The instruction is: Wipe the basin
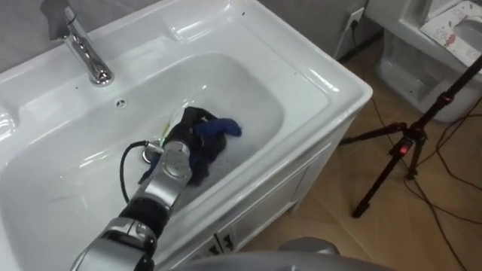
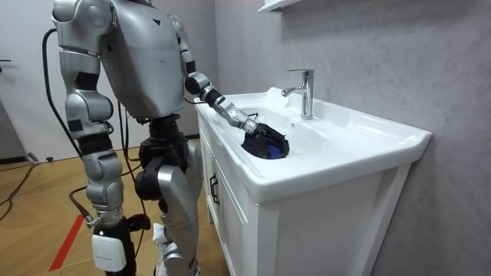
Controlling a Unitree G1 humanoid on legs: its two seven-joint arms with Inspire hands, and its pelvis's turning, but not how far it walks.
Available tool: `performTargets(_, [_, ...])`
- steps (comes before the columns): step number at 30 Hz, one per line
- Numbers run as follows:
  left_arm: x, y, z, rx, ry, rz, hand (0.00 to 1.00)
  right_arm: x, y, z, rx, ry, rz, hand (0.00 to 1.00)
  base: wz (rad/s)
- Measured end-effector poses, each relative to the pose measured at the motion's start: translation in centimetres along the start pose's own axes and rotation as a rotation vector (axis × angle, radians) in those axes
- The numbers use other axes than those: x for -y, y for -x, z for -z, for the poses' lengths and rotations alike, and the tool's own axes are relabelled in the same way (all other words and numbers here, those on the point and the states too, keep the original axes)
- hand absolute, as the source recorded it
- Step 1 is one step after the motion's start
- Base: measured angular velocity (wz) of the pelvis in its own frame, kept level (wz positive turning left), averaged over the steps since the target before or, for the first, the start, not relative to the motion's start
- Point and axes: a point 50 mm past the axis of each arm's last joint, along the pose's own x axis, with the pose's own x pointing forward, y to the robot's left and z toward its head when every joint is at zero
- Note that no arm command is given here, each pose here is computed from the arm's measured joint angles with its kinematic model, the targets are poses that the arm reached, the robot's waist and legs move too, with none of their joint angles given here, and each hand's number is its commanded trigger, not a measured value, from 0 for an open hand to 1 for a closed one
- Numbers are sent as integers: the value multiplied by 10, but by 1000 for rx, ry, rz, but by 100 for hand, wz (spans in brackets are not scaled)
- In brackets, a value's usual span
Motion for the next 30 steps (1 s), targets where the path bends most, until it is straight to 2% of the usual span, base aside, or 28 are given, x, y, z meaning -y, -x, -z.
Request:
performTargets(2, [-12,2,19,-47,-50,-48,100,3,0,-4,18,-16,26,0,10])
performTargets(6, [-25,5,38,-98,-132,-109,100,3,0,-7,31,-13,41,0,18])
performTargets(16, [-21,6,39,-54,-169,-114,100,4,1,-19,85,-42,58,0,10])
performTargets(21, [-22,5,35,-37,-168,-118,100,5,1,-21,95,-126,62,0,12])
performTargets(24, [-35,6,44,-76,-142,-177,100,8,1,-24,117,-177,74,0,28])
performTargets(26, [-53,7,55,-111,-172,-232,100,9,2,-29,140,-187,73,0,18])
performTargets(30, [-62,8,58,-105,-262,-249,100,11,2,-33,164,-188,74,0,34])
